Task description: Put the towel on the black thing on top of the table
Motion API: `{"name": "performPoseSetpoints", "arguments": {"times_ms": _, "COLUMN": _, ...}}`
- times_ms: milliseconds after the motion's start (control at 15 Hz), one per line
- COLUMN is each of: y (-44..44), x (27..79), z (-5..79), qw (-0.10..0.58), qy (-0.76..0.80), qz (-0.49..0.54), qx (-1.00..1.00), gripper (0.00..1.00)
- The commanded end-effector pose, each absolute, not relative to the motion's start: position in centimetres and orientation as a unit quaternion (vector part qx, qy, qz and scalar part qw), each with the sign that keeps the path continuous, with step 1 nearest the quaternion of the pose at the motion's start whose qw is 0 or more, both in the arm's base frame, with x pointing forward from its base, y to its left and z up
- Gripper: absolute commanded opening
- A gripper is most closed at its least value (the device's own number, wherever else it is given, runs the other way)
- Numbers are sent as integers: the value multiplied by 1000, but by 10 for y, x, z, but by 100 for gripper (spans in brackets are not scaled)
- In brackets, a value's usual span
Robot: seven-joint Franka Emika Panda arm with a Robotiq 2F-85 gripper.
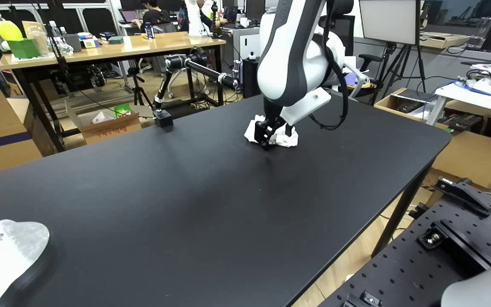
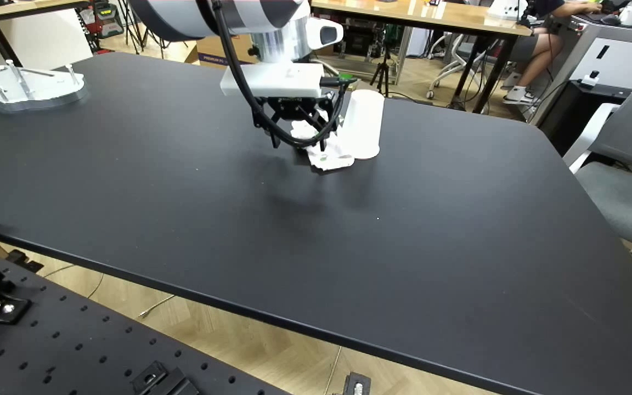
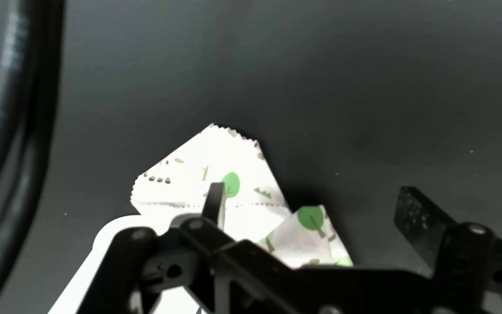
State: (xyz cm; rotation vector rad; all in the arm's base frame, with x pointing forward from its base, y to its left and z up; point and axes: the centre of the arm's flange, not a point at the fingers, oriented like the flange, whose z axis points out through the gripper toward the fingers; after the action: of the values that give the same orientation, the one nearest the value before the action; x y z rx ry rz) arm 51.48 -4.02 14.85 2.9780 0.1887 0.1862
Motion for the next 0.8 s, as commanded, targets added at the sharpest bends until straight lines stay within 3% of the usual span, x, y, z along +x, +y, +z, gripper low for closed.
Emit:
{"name": "performPoseSetpoints", "arguments": {"times_ms": 0, "y": -47, "x": 534, "z": 151, "qw": 79, "qy": 78, "qz": 66, "qx": 992, "gripper": 100}}
{"name": "performPoseSetpoints", "arguments": {"times_ms": 200, "y": -52, "x": 547, "z": 154, "qw": 86, "qy": 94, "qz": 71, "qx": 989, "gripper": 100}}
{"name": "performPoseSetpoints", "arguments": {"times_ms": 267, "y": -53, "x": 550, "z": 154, "qw": 87, "qy": 96, "qz": 71, "qx": 989, "gripper": 82}}
{"name": "performPoseSetpoints", "arguments": {"times_ms": 733, "y": -60, "x": 558, "z": 148, "qw": 77, "qy": 94, "qz": 56, "qx": 991, "gripper": 33}}
